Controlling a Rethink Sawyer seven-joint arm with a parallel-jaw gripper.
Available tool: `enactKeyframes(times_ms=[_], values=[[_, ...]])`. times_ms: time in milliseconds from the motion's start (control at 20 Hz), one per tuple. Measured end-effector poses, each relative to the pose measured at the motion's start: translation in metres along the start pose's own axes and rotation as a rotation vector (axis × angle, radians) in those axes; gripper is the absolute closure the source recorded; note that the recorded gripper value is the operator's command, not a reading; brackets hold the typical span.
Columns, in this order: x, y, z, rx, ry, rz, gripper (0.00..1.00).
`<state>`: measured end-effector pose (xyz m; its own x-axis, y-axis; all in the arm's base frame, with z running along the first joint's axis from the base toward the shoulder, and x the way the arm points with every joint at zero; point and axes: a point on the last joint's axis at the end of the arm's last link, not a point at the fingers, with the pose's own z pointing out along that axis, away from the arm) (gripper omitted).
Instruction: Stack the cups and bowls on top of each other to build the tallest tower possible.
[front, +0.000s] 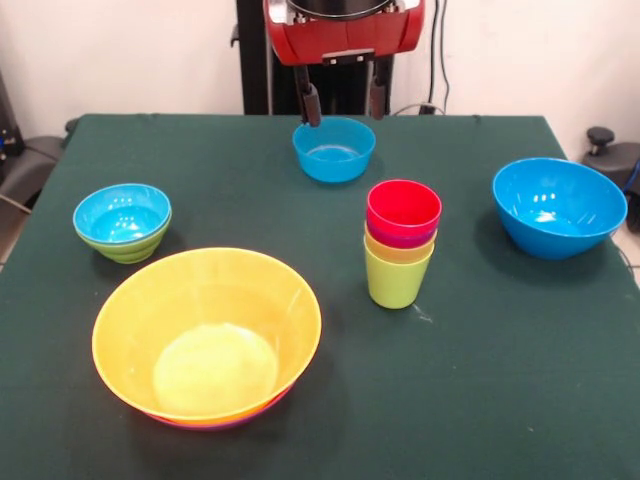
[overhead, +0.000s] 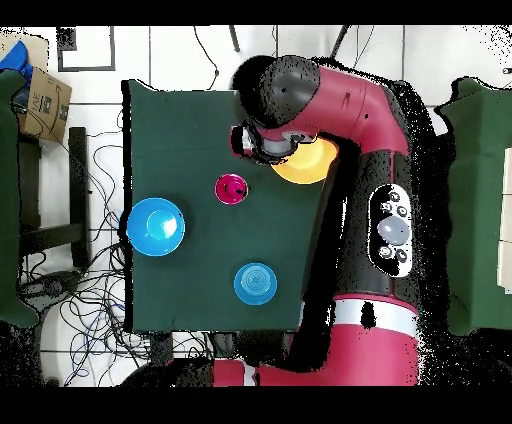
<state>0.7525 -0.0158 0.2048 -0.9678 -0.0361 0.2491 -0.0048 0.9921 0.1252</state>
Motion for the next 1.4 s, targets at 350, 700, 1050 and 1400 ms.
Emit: enactKeyframes(times_ms=[350, 700, 1050, 1400], values=[[0.003, -0.001, -0.016, 0.025, -0.023, -0.004, 0.0], [0.008, 0.008, -0.045, 0.04, -0.062, -0.014, 0.0], [0.017, 0.028, -0.061, 0.058, -0.107, -0.036, 0.0], [0.02, 0.04, -0.06, 0.076, -0.147, -0.052, 0.0]])
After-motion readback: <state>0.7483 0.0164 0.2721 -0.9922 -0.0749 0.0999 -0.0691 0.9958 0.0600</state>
